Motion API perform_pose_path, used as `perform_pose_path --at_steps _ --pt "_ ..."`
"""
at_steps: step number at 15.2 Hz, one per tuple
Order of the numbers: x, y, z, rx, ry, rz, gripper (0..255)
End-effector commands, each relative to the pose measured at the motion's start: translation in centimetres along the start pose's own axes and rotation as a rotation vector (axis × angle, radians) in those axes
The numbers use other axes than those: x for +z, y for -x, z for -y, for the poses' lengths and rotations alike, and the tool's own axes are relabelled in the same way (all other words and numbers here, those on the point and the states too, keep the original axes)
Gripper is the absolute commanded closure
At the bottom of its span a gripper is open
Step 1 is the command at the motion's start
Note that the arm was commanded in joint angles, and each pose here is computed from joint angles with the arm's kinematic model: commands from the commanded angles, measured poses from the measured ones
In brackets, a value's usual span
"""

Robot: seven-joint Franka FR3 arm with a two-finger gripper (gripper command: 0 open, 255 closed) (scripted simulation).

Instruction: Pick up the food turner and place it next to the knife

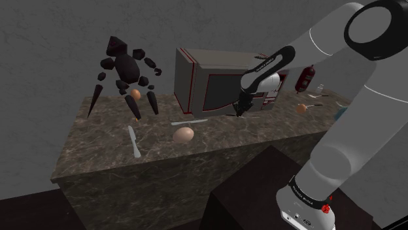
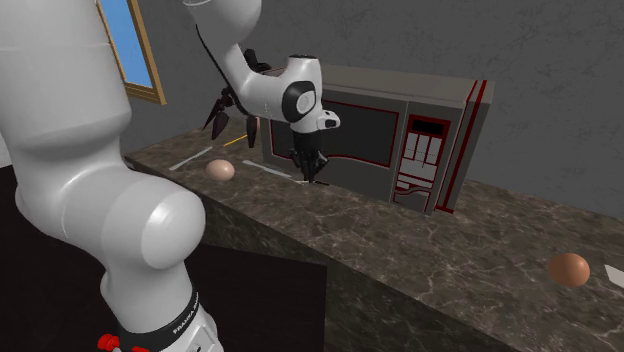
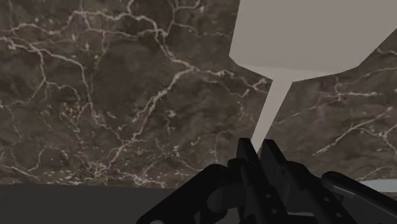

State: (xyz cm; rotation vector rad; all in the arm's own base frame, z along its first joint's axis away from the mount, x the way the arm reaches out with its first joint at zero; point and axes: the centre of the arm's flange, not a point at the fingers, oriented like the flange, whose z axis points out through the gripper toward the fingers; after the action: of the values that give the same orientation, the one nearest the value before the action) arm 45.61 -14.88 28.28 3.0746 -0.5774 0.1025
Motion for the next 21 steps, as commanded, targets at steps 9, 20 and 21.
perform_pose_path --at_steps 9,20,21 --pt "-0.2 1.9 13.2 0.002 0.000 0.000 255" --pt "-0.4 3.8 27.6 0.002 0.000 0.000 255" --pt "-0.4 3.9 28.9 0.002 0.000 0.000 255"
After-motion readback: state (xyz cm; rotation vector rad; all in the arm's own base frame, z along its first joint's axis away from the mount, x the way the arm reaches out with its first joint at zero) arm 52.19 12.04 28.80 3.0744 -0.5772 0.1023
